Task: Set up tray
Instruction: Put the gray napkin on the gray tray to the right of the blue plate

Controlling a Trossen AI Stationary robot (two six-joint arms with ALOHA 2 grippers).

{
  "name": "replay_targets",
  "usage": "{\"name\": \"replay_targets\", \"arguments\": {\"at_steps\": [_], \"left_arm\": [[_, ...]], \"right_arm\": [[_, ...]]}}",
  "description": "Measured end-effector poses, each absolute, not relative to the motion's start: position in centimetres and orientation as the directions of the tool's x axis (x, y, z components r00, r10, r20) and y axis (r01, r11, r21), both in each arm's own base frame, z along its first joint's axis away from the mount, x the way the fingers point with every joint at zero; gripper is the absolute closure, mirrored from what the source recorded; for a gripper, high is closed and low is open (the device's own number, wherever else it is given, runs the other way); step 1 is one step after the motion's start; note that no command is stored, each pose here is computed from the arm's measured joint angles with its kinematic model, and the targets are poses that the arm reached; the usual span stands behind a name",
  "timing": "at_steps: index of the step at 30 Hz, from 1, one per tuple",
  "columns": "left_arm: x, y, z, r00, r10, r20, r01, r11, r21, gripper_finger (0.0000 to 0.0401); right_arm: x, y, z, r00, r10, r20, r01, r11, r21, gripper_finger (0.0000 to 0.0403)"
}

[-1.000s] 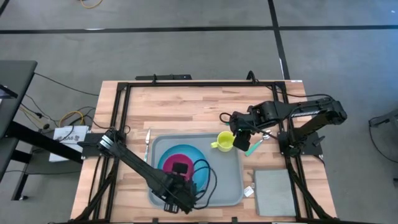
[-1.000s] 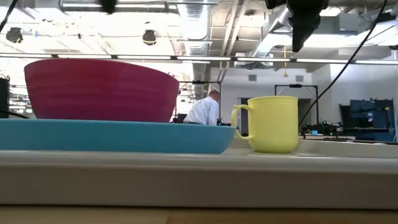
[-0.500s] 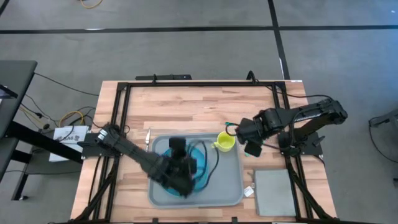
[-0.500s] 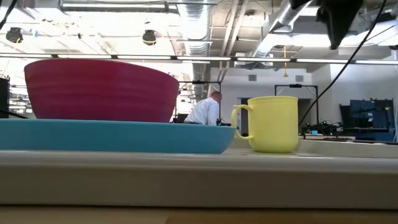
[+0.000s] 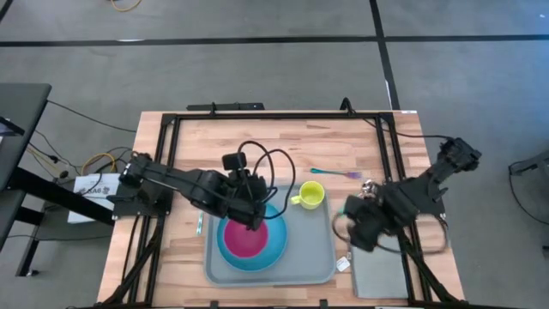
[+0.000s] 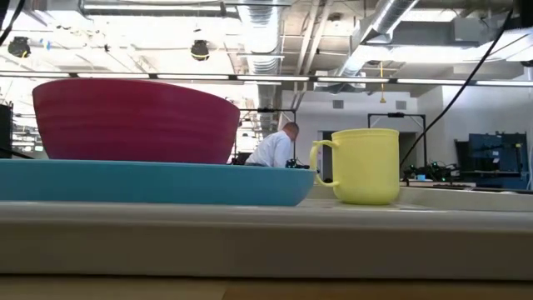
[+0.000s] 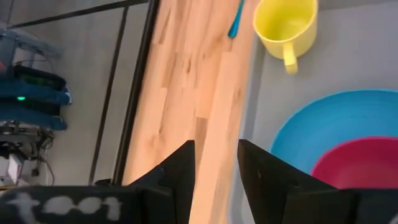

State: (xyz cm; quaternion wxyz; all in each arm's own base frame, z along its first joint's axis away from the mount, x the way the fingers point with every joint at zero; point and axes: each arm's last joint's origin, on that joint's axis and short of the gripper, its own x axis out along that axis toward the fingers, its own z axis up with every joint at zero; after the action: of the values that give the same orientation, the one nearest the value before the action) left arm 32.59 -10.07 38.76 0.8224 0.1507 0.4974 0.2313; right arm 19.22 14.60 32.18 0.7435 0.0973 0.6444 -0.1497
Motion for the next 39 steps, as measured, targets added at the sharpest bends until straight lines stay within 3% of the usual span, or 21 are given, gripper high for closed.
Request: {"name": "replay_targets", "arguments": {"at_steps": [7, 12, 20, 27, 31, 34, 39], "left_arm": [[32.7, -9.8, 38.7, 0.393, 0.535, -0.747, -0.203, 0.843, 0.497, 0.0289], [32.5, -10.3, 38.7, 0.403, 0.53, -0.746, -0.21, 0.847, 0.488, 0.0289], [32.5, -10.6, 38.7, 0.408, 0.53, -0.744, -0.247, 0.848, 0.469, 0.0289], [32.5, -10.5, 38.9, 0.416, 0.589, -0.692, -0.313, 0.808, 0.5, 0.0289], [32.5, -10.3, 39.0, 0.421, 0.633, -0.65, -0.341, 0.775, 0.533, 0.0289], [32.5, -10.3, 39.0, 0.422, 0.637, -0.645, -0.344, 0.771, 0.537, 0.0289], [32.5, -10.3, 39.0, 0.422, 0.642, -0.64, -0.346, 0.767, 0.541, 0.0289]], "right_arm": [[16.9, 20.1, 29.2, 0.255, 0.063, -0.965, 0.37, 0.916, 0.158, 0.0196], [15.3, 22.4, 26.7, 0.285, 0.158, -0.945, 0.395, 0.879, 0.266, 0.0176], [13.8, 22.9, 24.7, 0.159, 0.188, -0.969, 0.53, 0.812, 0.245, 0.0182], [14.6, 25.1, 21.5, 0.009, 0.214, -0.977, 0.489, 0.851, 0.191, 0.0185], [15.7, 27.2, 19.2, 0.001, 0.284, -0.959, 0.448, 0.857, 0.254, 0.0182], [16.3, 28.6, 17.4, -0.07, 0.356, -0.932, 0.428, 0.855, 0.294, 0.0183], [16.9, 28.8, 14.3, -0.195, 0.315, -0.929, 0.501, 0.846, 0.181, 0.0196]]}}
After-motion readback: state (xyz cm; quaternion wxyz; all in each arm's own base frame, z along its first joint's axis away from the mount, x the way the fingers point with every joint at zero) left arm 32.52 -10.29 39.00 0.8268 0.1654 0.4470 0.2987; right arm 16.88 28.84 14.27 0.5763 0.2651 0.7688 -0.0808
